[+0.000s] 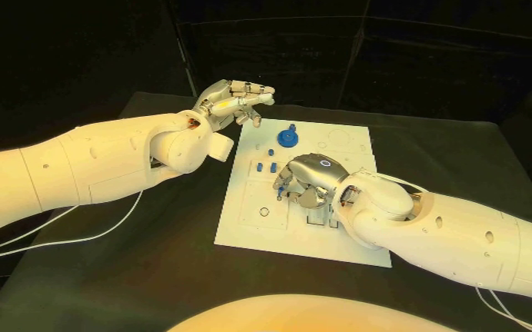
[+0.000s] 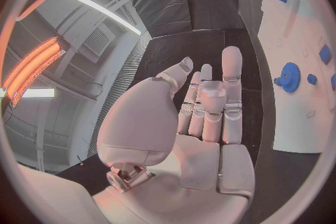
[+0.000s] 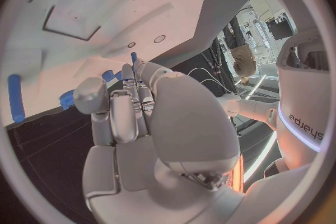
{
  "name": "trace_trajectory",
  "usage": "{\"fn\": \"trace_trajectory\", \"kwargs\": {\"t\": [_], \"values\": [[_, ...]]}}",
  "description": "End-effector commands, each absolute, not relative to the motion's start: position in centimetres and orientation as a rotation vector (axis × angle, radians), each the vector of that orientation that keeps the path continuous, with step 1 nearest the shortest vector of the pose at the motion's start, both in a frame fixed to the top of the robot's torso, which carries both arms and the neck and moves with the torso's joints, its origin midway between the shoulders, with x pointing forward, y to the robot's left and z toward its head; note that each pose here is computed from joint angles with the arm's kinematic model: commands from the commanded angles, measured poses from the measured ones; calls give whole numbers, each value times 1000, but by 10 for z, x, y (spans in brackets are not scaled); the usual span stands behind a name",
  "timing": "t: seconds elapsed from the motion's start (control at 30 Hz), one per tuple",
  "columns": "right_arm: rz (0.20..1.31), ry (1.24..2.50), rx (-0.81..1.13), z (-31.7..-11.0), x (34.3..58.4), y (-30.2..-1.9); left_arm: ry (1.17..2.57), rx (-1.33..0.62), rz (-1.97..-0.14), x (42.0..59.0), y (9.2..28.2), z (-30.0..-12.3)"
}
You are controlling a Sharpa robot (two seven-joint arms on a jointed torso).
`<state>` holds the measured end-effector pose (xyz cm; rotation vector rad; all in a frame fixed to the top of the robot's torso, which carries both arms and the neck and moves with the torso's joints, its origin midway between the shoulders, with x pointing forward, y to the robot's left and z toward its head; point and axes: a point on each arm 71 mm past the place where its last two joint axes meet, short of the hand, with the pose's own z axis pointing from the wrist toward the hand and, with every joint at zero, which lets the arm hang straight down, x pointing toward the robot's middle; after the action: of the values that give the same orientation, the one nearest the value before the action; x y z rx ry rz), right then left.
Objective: Assemble the parts on the task board
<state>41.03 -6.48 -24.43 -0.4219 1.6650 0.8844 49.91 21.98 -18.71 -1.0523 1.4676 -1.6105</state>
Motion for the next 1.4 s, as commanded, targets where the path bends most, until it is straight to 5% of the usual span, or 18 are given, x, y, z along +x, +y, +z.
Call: {"fn": "trace_trajectory", "kwargs": {"t": [0.03, 1.4], "values": [[860, 1677, -442, -245, 410, -63, 1457, -1045, -1629, 499, 219, -185], [817, 1742, -472, -259, 409, -58, 1459, -1046, -1628, 500, 219, -185]]}}
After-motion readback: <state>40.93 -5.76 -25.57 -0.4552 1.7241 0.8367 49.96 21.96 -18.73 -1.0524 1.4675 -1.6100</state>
